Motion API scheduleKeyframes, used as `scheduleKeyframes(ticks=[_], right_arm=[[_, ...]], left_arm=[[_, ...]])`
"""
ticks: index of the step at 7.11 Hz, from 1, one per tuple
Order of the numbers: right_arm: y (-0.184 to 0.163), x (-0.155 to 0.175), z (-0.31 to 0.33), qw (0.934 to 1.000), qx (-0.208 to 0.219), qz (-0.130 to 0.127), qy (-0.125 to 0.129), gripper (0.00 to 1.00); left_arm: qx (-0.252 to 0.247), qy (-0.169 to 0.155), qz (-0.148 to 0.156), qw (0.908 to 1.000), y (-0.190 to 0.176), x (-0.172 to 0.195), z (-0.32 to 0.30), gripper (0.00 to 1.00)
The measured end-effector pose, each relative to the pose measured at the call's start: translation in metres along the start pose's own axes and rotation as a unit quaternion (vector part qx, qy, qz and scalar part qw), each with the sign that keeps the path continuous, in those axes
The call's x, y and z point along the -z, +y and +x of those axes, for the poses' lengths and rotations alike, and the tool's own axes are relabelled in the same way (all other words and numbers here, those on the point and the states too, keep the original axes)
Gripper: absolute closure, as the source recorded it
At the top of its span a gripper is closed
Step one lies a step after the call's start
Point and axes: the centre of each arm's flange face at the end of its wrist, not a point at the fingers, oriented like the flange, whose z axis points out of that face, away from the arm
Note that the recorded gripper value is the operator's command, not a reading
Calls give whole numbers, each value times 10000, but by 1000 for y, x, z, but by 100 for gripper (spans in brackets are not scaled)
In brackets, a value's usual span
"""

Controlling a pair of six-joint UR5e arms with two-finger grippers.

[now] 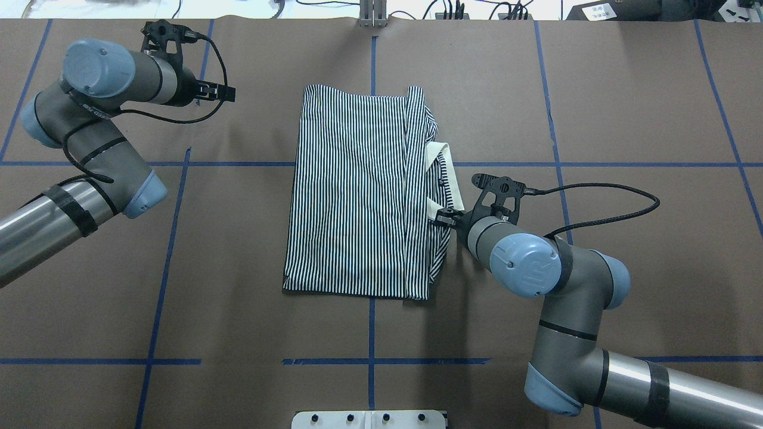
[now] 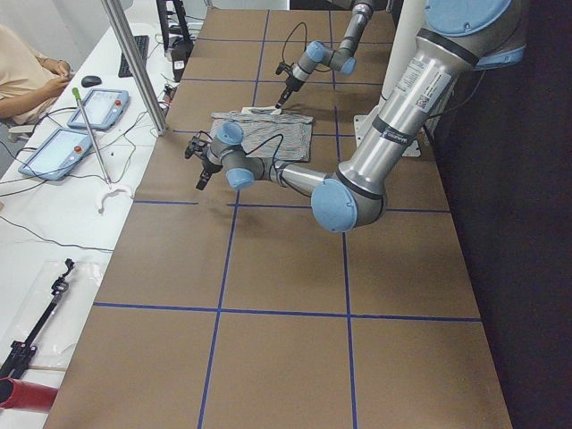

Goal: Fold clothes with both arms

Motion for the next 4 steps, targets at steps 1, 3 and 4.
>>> scheduleKeyframes(ticks=[1,3,4], right_arm=[[-11,12,-5,9994,307,-120,120,0],[-29,53,-32,9932,826,-526,627,0],[-25,68,-50,9887,1026,-708,836,0]], left_arm=[[-2,0,-3,10000,0,0,0,0],[-3,0,-6,10000,1,0,0,0],[-5,0,-6,10000,1,0,0,0]])
